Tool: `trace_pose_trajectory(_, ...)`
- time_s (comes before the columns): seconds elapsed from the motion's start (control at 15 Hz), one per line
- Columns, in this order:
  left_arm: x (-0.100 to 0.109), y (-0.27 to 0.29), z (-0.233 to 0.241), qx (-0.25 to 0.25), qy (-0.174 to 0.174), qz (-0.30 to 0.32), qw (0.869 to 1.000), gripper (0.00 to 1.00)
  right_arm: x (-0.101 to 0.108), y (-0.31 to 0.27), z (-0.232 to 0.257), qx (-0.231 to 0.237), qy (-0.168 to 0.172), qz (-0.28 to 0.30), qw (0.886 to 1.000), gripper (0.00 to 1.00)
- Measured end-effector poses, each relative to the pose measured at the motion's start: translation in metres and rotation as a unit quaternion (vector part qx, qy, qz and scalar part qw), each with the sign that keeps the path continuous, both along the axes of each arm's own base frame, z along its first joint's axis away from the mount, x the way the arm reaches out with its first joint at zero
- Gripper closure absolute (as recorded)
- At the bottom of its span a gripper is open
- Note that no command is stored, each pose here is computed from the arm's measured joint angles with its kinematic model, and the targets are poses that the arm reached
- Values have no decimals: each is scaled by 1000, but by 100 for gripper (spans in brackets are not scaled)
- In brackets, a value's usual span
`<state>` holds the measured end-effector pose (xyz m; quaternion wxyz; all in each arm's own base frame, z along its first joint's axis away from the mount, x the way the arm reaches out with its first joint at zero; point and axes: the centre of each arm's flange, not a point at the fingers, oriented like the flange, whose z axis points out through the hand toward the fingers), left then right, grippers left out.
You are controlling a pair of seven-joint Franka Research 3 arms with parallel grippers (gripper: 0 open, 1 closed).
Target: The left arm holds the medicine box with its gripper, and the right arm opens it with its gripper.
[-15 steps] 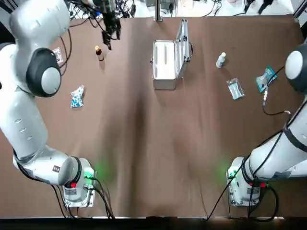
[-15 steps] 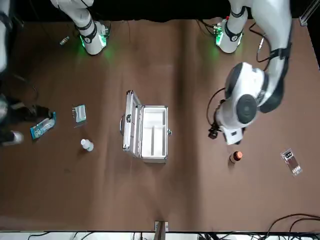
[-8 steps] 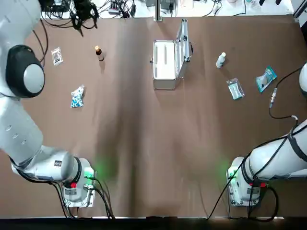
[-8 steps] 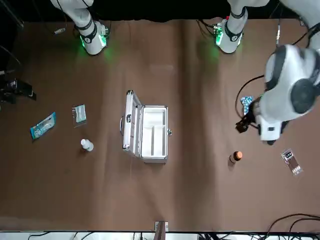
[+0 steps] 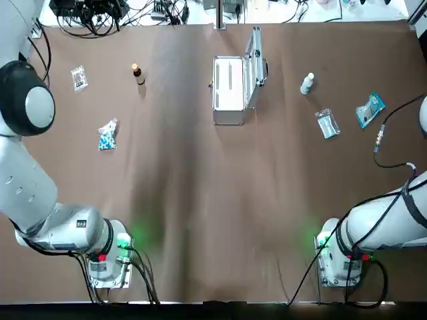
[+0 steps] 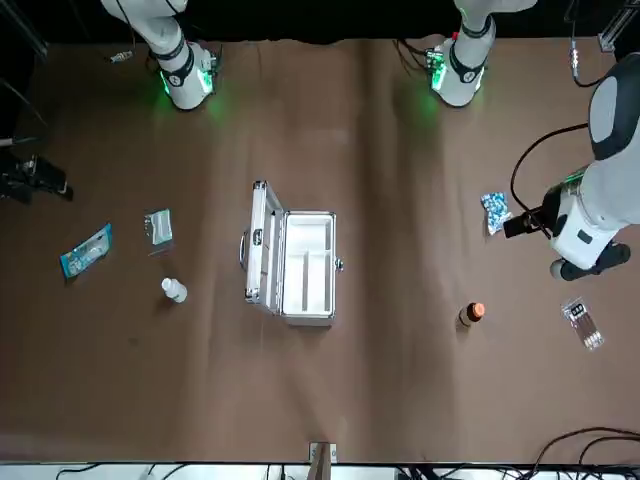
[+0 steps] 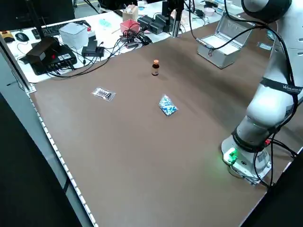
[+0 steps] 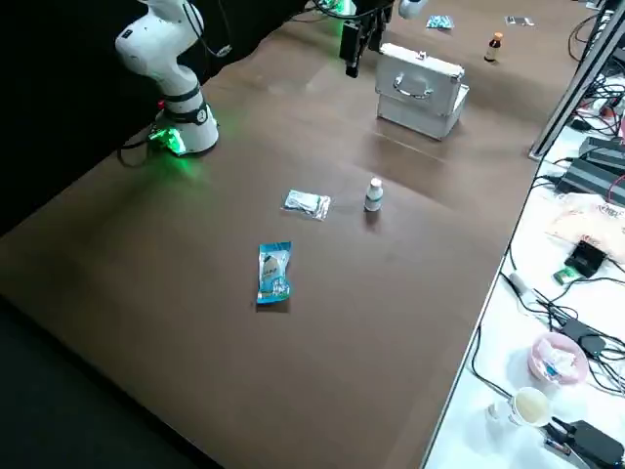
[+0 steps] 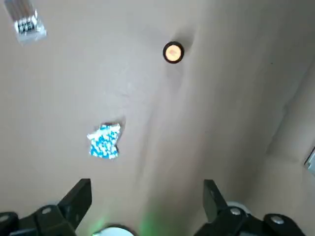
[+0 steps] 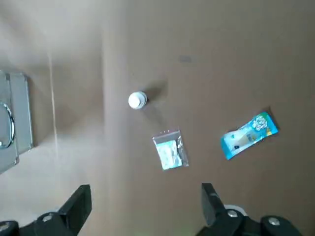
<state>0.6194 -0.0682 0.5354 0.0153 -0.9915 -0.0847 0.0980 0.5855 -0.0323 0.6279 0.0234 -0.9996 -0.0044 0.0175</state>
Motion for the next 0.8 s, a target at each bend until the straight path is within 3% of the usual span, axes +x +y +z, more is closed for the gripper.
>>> trace_pose_trajectory(0.33, -8, 21, 49, -15, -42, -69, 997, 0, 1, -9, -4, -23, -2, -5, 1000, 1)
trace_pose_trajectory(0.8, -20, 37, 87, -32, -82, -59, 994, 0, 1, -22, -10, -22, 2, -19, 1000, 1)
